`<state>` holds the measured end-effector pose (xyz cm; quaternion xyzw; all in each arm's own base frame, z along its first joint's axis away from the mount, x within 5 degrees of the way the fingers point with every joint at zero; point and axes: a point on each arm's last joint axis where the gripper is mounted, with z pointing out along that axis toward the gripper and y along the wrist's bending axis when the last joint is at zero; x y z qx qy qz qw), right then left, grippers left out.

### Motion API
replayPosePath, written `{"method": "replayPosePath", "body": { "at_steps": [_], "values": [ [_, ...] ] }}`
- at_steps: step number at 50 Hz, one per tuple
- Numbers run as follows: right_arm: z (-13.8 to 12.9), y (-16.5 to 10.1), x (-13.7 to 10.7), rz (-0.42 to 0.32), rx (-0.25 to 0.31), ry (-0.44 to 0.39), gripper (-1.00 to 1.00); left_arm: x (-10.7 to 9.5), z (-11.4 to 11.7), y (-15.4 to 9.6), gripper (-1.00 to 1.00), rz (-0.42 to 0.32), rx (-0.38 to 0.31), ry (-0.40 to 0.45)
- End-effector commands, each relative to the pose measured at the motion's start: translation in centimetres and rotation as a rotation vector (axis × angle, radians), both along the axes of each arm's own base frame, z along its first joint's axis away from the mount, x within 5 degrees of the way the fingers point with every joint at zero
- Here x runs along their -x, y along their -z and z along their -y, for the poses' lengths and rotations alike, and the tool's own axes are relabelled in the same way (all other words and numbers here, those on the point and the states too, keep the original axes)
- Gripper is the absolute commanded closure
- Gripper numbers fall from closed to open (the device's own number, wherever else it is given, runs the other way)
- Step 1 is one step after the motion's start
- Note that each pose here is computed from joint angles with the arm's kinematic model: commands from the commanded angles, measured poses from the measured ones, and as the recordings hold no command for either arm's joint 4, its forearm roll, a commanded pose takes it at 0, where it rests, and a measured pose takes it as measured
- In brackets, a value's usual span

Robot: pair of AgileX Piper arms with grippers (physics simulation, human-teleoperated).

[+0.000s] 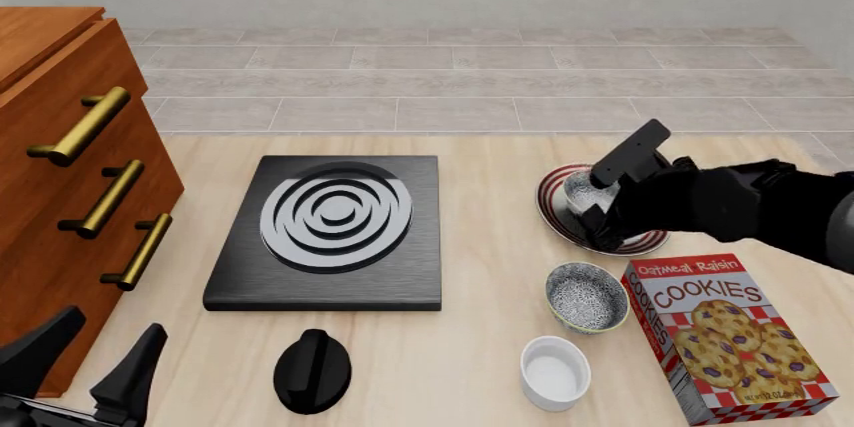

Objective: Pick the akita bowl from table center and place it on the plate.

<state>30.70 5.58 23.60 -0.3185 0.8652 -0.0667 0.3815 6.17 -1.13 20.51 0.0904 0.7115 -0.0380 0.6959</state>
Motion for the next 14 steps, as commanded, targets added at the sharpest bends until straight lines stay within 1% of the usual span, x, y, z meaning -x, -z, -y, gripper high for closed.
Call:
{"method": "replayPosePath", "body": {
  "at_steps": [1,4,6,8,10,11,14],
  "values": [
    [0.5,-2.7,4.0,0.109,-0.051,0.018,-1.0,0.1,0.0,0.0,-1.0,0.003,-0.003,0.004],
    [0.9,-3.6,5.3,0.147,-0.084,0.044,-1.0,0.1,0.0,0.0,-1.0,0.003,-0.003,0.003],
    [1.2,-4.1,6.2,0.174,-0.095,0.053,-1.0,0.1,0.0,0.0,-1.0,0.002,-0.003,0.003],
    [1.4,-4.2,7.2,0.187,-0.092,0.049,-1.0,0.2,0.0,0.0,-1.0,0.003,-0.005,0.004],
    [1.3,-4.4,8.2,0.201,-0.113,0.051,-1.0,0.2,0.0,0.0,-1.0,0.004,-0.006,0.005],
    [1.3,-4.4,8.2,0.201,-0.113,0.051,-1.0,0.2,0.0,0.0,-1.0,0.004,-0.006,0.005],
    [1.3,-4.0,9.4,0.202,-0.116,0.042,-1.0,0.2,0.0,0.1,-1.0,0.004,-0.005,0.004]
  ]
}}
